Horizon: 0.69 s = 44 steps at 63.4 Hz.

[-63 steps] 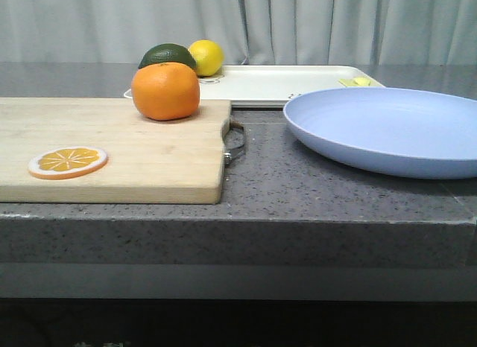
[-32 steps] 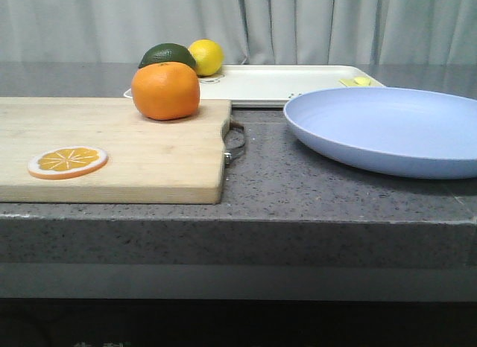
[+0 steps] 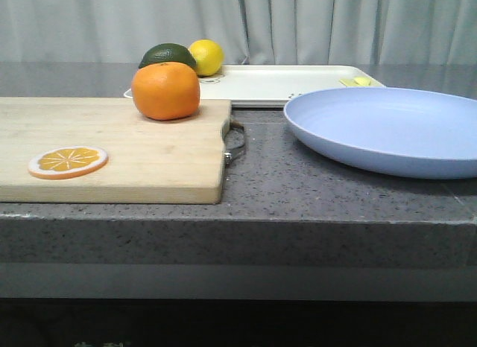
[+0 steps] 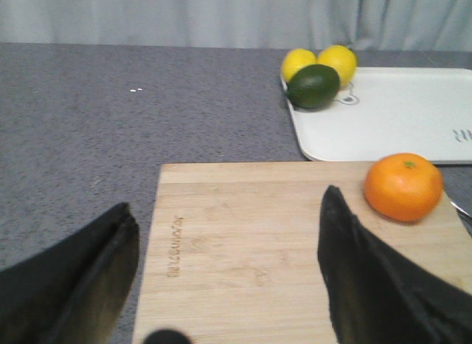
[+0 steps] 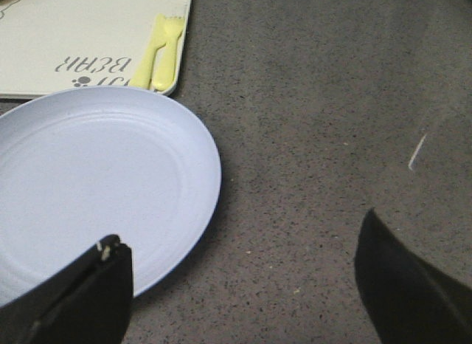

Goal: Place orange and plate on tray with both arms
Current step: 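Reach the left gripper down and grasp the orange on the cutting board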

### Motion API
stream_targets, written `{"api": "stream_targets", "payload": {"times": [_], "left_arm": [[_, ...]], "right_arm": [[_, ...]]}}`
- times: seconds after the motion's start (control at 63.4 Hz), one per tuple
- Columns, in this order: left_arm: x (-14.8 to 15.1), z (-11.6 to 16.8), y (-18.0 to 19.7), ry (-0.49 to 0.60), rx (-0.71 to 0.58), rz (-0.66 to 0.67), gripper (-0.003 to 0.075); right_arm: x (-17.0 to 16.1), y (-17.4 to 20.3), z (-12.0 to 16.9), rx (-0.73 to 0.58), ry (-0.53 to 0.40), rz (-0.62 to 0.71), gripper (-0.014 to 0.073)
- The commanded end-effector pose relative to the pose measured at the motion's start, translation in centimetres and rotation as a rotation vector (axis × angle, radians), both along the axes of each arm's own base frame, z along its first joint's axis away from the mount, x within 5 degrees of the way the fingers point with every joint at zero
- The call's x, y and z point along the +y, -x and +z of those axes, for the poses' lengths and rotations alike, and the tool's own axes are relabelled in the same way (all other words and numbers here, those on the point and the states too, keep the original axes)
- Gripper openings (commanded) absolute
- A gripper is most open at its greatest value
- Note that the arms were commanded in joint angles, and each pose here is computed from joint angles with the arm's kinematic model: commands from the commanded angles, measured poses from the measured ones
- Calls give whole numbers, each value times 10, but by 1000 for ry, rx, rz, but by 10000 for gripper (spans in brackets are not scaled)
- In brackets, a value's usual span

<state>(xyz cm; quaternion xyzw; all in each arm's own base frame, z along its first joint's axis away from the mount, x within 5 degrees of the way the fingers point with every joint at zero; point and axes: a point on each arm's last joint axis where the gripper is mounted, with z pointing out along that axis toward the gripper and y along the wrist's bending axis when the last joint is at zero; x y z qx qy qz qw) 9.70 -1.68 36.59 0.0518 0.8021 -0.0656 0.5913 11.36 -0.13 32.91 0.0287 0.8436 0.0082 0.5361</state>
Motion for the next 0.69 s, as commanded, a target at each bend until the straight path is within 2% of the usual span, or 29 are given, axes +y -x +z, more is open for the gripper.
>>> {"api": "stream_targets", "payload": {"times": [0.0,0.236,0.473,0.678], "left_arm": [[-11,14,-10,12,-74,-83,539],[-51,6,-47,-12,-13,-278,539],[-98,0,-97,-85,94,-380,545],[-135,-7,-140,-132,153,-420,658]], "right_arm": [[4,-3,14,-81,13,40,643],[16,-2,13,-69,36,157,643],[17,-2,13,-70,36,168,643],[17,-2,13,-70,36,168,643]]}}
